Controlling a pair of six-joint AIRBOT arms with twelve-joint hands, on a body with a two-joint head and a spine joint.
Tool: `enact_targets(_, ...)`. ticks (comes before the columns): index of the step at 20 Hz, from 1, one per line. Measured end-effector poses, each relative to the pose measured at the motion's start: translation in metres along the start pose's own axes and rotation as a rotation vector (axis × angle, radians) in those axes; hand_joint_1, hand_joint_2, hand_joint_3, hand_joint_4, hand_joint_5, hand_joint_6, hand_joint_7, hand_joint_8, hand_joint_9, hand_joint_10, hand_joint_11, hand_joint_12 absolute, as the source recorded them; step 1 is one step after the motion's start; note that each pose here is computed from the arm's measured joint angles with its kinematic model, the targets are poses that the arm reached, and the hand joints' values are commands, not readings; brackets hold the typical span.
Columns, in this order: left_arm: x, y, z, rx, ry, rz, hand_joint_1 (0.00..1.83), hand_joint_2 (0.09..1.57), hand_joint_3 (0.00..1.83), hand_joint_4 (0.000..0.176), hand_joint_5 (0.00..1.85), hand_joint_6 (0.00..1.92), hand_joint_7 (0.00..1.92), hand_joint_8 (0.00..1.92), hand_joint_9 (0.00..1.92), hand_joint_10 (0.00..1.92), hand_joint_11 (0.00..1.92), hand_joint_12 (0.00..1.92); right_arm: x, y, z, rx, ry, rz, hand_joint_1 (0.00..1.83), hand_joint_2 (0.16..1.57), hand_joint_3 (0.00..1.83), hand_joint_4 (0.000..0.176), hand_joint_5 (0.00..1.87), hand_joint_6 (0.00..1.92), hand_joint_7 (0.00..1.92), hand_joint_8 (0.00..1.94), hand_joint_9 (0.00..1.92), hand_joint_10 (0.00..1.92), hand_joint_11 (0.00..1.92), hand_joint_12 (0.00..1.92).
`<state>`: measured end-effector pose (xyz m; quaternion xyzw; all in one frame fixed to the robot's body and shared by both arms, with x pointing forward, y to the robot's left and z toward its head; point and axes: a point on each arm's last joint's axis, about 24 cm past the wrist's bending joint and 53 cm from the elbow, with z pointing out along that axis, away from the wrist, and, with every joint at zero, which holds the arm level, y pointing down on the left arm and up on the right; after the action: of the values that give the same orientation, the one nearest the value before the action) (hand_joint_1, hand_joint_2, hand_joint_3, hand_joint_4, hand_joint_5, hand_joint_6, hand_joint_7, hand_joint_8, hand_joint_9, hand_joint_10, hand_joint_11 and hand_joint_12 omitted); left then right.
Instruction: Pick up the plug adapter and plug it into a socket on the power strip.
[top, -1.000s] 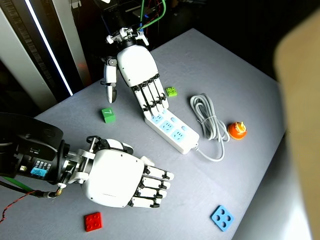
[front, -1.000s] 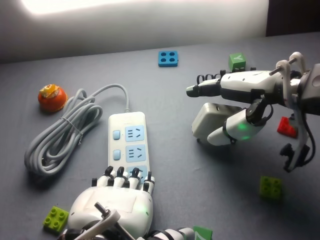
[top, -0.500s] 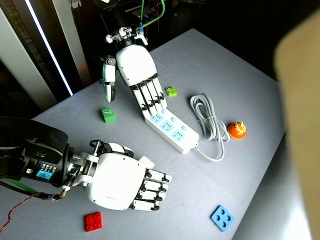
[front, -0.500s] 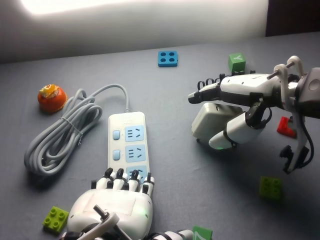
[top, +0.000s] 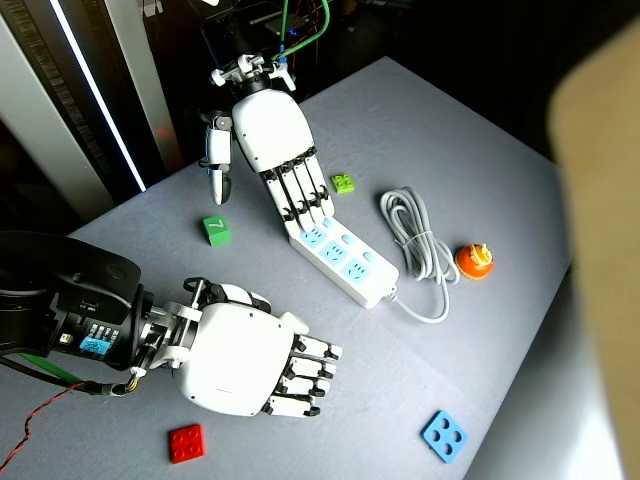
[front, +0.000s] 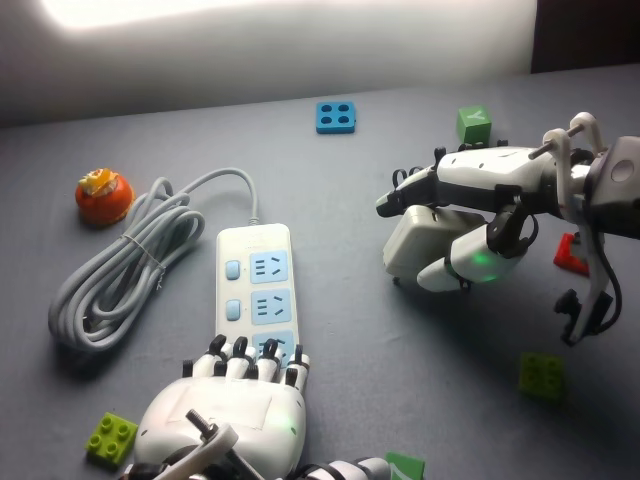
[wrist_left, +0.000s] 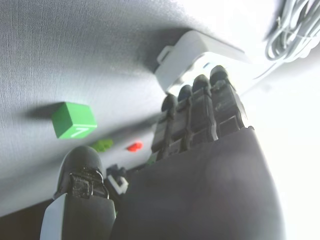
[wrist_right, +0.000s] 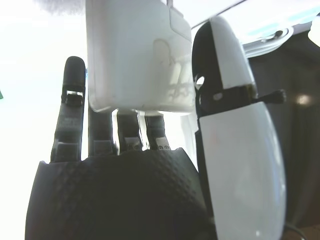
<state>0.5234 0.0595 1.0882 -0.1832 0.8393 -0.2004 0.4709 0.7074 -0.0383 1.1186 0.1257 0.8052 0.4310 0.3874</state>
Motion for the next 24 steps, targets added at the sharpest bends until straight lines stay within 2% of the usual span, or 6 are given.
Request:
enact_targets(3,0.0,0.0,0.0,0.001,0.0,-0.001,0.0,1.23,0.0,0.0,0.04,0.01,0.01,0.0,0.02,0.01,0.0,0.0,-0.001,0.0,0.0,0.0,-0.005,0.0,1.14,1.13,0.0,0.0,0.82,0.02,0.83,0.01,0.87,0.04,0.45,1.1)
enact_targets(4,0.0,0.0,0.0,0.001,0.001,-0.001,0.0,1.23,0.0,0.0,0.03,0.01,0.01,0.0,0.01,0.01,0.0,0.0,-0.001,0.0,0.0,0.0,-0.006,0.0,1.13,1.17,0.0,0.0,0.86,0.9,0.88,0.01,0.94,0.03,0.58,1.04)
enact_targets(6,0.0,-0.001,0.0,0.002,0.0,-0.001,0.0,1.23,0.0,0.0,0.04,0.01,0.01,0.0,0.01,0.0,0.0,0.0,0.001,-0.003,0.0,0.005,-0.002,0.001,1.2,1.16,0.0,0.0,0.92,1.16,0.87,1.03,1.07,0.05,0.68,1.14)
enact_targets(9,0.0,0.0,0.0,0.001,0.001,-0.001,0.0,1.23,0.0,0.0,0.04,0.01,0.0,0.0,0.01,0.0,0.01,0.0,0.001,-0.003,0.0,0.005,-0.003,-0.005,1.2,1.15,0.0,0.01,0.87,1.16,0.98,1.0,1.2,0.13,0.74,1.34)
enact_targets(14,0.0,0.0,-0.001,0.001,0.001,-0.01,0.0,1.24,0.0,0.0,0.04,0.0,0.0,0.0,0.0,0.0,0.0,0.0,0.0,0.0,0.0,0.0,-0.003,-0.056,1.24,1.13,0.0,0.0,0.95,0.88,0.98,1.19,0.89,1.13,0.72,1.6)
enact_targets(24,-0.001,-0.003,-0.002,0.01,-0.002,-0.01,0.0,1.25,0.0,0.0,0.04,0.0,0.01,0.0,0.02,0.01,0.02,0.01,-0.02,0.072,-0.02,-0.125,-0.074,-0.405,1.25,1.12,0.0,0.0,0.95,0.85,1.01,1.17,0.86,1.19,0.67,1.64)
